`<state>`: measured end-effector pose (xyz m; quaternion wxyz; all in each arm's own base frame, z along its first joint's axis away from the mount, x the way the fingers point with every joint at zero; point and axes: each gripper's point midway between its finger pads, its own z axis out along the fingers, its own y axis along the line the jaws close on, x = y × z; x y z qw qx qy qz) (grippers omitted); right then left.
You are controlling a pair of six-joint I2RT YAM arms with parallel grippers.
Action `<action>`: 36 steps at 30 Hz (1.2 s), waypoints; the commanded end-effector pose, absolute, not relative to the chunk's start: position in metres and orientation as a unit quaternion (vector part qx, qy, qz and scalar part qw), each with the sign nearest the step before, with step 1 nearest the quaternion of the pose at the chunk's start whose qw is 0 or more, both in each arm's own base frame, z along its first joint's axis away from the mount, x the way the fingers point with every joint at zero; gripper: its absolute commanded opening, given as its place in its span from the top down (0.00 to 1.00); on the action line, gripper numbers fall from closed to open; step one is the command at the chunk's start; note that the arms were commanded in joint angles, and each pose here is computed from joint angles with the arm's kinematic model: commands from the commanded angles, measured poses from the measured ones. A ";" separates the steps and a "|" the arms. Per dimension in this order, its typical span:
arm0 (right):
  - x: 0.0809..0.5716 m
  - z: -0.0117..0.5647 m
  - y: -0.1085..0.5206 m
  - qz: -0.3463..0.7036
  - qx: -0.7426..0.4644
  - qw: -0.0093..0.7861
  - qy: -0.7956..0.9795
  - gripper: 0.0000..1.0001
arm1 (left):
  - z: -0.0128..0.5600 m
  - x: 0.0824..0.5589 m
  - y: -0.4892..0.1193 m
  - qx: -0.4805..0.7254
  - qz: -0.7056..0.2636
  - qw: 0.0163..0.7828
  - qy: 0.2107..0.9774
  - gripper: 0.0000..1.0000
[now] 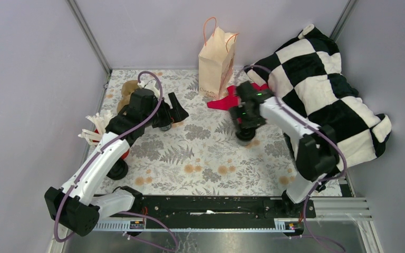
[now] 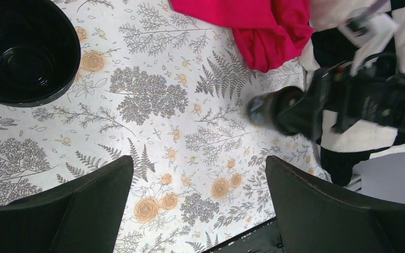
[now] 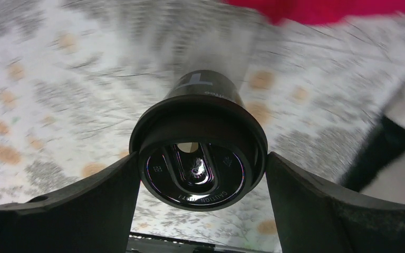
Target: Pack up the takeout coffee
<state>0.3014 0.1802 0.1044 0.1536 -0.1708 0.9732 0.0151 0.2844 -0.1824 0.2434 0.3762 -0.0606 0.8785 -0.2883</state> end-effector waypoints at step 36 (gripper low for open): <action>0.318 0.204 0.093 0.131 0.010 0.217 0.967 0.00 | 0.285 0.339 -0.177 -0.024 -0.221 0.424 0.878 0.01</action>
